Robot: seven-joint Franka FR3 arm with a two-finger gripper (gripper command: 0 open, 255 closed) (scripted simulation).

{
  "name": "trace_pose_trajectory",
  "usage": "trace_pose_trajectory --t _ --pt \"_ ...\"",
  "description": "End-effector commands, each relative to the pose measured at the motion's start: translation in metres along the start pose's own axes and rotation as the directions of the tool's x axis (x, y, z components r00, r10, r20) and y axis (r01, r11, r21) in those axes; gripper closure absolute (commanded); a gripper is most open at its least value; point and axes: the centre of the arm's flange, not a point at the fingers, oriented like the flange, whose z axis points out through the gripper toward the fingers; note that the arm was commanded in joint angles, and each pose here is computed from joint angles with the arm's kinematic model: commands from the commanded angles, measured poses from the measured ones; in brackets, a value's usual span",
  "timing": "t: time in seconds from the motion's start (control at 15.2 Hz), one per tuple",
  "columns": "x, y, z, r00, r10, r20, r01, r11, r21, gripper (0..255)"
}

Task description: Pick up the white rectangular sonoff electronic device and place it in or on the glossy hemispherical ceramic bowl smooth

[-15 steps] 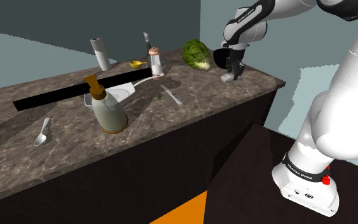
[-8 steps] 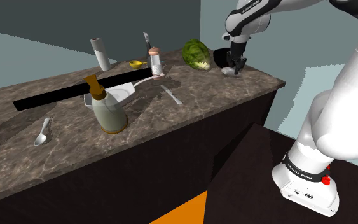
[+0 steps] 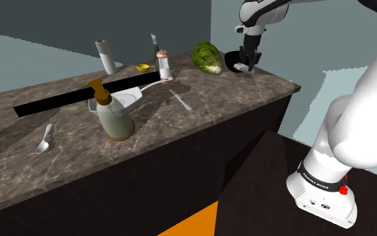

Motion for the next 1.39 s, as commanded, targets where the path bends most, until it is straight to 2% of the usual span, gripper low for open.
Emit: trace_pose_trajectory --t 0.0,0.99,1.32 --pt "0.000 0.000 -0.010 1.000 0.000 0.000 0.000 1.000 0.000 255" --pt "0.000 0.002 -0.085 1.000 0.000 0.000 0.000 1.000 0.000 255" --pt "-0.028 0.062 -0.084 1.000 0.000 0.000 0.000 1.000 0.000 255"
